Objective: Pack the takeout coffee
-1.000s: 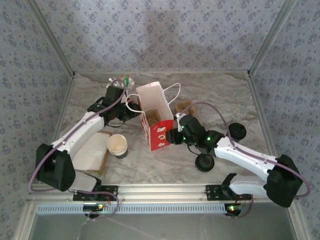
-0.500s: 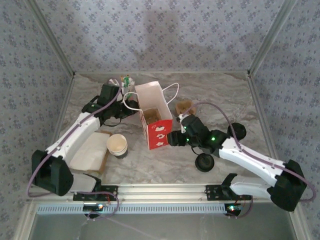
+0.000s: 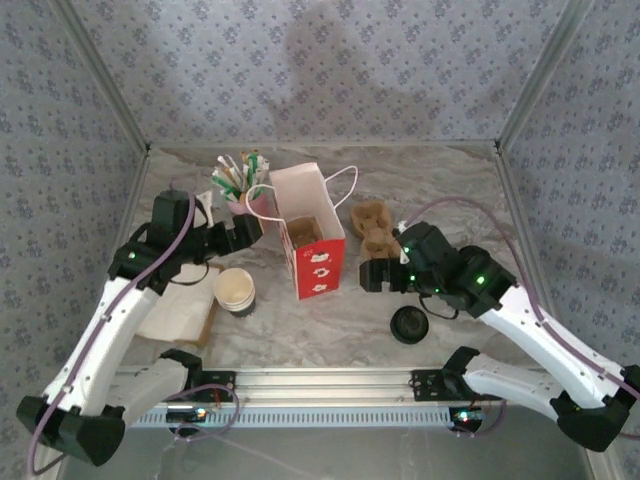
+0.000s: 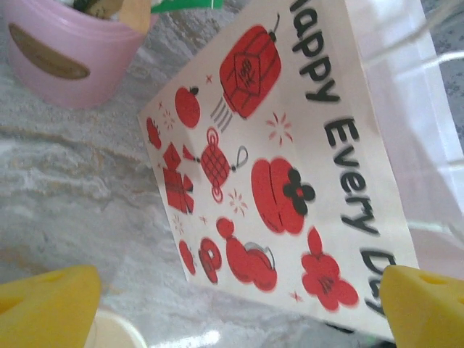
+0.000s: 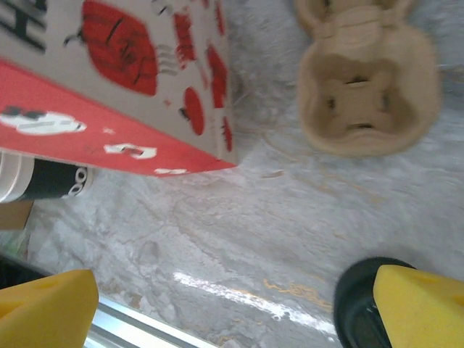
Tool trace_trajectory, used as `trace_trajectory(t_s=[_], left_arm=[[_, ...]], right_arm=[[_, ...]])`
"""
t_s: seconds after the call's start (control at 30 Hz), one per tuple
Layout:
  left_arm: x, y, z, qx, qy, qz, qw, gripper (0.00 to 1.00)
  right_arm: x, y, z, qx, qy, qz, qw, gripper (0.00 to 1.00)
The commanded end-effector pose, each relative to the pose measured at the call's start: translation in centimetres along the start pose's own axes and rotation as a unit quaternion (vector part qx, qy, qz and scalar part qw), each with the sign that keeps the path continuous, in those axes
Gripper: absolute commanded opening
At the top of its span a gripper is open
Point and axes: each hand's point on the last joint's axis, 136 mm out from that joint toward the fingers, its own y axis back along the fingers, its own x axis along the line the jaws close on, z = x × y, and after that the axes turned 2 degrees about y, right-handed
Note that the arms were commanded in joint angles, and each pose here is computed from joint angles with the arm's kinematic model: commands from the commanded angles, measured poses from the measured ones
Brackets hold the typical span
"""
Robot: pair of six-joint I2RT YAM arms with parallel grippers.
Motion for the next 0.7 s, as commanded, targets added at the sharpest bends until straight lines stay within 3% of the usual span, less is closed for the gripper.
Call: trace_trajectory(t_s=[0.0, 0.07, 0.3, 0.67], left_arm=[[-1.5, 3.1, -1.7, 0.019, -0.044, -0.018, 0.999, 0.99], [-2.1, 4.4, -2.3, 0.022, -0.059, -0.025, 0.998, 0.99], [-5.5, 5.9, -4.0, 0.027, -0.111, -0.069, 0.991, 0.99], [-9.6, 2.5, -6.7, 0.062, -0.180, -0.086, 0.978, 0.99]], right_arm=[[-4.1, 2.8, 0.0, 0.020, -0.050, -0.107, 0.993, 1.00], [-5.8, 3.8, 0.4, 0.027, -0.080, -0.149, 0.985, 1.00], [-10.0, 4.9, 1.9, 0.017, -0.153, -0.190, 0.970, 1.00], [-19.0, 6.1, 2.0, -0.018, -0.281, -0.277, 0.919, 0.98]])
